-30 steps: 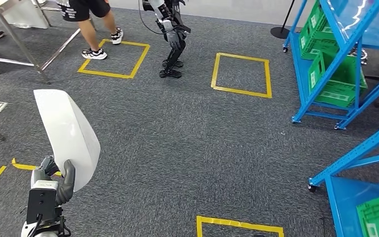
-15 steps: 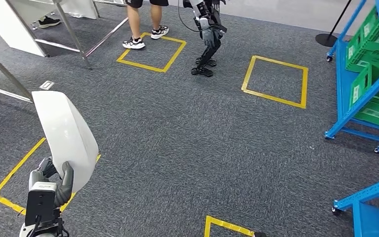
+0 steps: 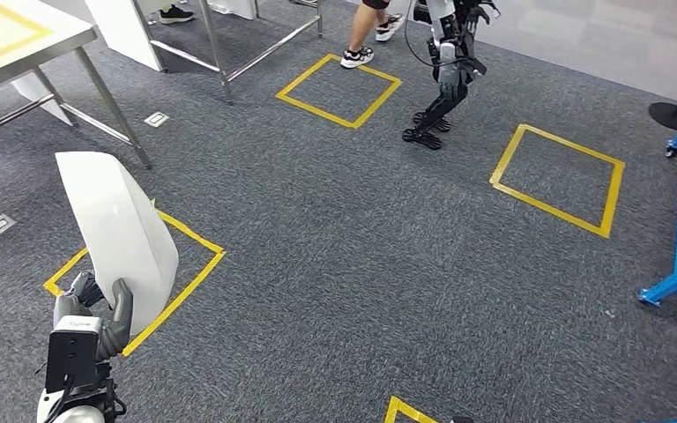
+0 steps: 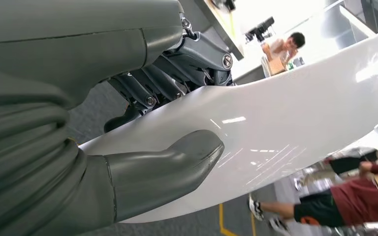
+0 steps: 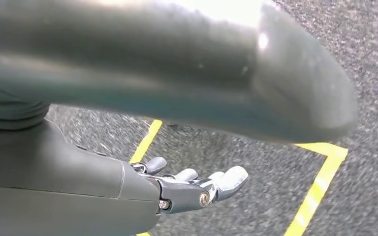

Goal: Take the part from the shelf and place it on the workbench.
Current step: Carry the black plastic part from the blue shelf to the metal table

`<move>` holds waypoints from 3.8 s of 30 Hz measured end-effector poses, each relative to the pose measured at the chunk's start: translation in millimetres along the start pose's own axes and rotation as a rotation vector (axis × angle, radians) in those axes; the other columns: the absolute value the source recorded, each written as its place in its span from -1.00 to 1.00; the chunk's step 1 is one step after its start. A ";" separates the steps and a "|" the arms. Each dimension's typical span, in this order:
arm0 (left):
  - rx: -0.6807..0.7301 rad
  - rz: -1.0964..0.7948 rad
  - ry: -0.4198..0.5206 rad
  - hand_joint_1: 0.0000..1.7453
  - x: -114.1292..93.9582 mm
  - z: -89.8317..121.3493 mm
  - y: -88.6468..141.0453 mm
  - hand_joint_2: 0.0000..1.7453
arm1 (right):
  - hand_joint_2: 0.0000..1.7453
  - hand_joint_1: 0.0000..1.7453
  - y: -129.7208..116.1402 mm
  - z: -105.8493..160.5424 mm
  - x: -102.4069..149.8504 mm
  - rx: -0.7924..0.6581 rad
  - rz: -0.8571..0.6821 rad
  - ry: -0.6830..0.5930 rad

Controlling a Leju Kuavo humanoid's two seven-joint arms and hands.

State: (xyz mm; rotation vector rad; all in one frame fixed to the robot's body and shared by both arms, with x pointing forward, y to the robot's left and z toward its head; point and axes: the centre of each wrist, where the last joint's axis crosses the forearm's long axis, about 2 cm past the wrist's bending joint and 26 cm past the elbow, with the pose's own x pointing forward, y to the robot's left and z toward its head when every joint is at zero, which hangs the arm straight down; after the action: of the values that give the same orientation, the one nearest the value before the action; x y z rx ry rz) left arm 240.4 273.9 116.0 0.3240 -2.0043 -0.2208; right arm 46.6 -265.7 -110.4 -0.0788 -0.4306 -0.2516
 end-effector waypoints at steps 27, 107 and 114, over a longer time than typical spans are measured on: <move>-0.033 0.021 0.015 1.00 -5.9 -19.3 -16.5 1.00 | -1.00 -1.00 -0.7 -1.3 3.4 0.009 -0.020 -0.007; -0.075 0.071 -0.024 1.00 -0.7 -42.1 -32.0 1.00 | -1.00 -1.00 -0.5 0.4 -1.6 0.048 -0.029 0.041; -0.071 0.077 -0.021 1.00 -1.6 -39.7 -30.8 1.00 | -1.00 -1.00 -0.4 -1.0 2.4 0.070 -0.002 0.029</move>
State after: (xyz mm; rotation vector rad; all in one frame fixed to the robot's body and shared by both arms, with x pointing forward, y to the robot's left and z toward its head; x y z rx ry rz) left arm 280.7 244.8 122.9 0.1999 -2.0197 -0.2468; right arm 49.0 -266.8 -110.3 -0.0065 -0.4107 -0.2397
